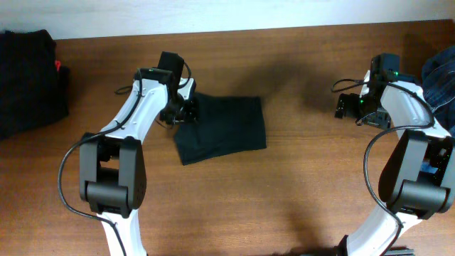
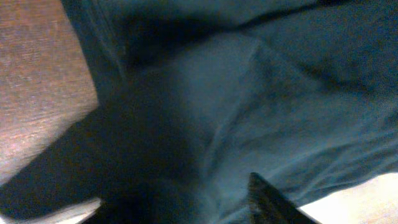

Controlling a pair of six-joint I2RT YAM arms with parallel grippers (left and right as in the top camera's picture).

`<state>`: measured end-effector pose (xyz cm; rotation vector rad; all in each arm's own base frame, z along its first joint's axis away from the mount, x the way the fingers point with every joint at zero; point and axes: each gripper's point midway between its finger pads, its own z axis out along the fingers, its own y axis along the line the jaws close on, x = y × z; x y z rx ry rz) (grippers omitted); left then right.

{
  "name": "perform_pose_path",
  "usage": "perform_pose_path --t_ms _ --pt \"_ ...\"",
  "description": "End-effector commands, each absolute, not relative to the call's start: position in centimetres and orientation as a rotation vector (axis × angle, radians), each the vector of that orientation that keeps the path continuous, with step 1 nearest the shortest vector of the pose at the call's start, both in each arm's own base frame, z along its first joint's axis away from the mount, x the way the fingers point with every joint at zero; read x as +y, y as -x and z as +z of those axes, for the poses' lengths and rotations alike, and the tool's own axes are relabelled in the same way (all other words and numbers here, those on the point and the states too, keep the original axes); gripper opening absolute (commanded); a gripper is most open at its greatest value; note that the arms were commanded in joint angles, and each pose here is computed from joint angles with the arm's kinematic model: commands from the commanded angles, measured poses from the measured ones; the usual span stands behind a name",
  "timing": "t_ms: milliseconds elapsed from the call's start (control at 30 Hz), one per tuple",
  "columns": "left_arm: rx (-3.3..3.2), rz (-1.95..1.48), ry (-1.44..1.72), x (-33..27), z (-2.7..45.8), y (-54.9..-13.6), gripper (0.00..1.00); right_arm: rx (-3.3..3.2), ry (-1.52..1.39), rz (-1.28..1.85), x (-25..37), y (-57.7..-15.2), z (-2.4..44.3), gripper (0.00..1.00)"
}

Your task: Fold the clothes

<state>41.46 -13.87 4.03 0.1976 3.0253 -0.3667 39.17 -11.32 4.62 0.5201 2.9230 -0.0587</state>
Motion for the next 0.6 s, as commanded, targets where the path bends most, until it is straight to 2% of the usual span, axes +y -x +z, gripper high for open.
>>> perform_pose_path --t_ms 0,367,467,567 --pt "3.085 -0.315 -0.210 -13.5 1.7 -39.6 0.68 2.893 -0.523 -0.080 -11.8 -39.5 5.7 0.99" --pt "3.060 -0.331 -0.156 -12.9 -0.5 -39.6 0.79 2.893 -0.523 -0.079 -11.8 -39.5 5.7 0.99" --pt "3.063 -0.435 -0.161 -13.9 -1.5 -38.7 0.85 2.893 -0.523 -0.079 -11.8 -39.5 5.7 0.99" --pt "3.045 -0.556 -0.163 -14.9 -2.0 -38.3 0.86 2.893 -0.524 -0.080 -11.8 -39.5 5.7 0.99"
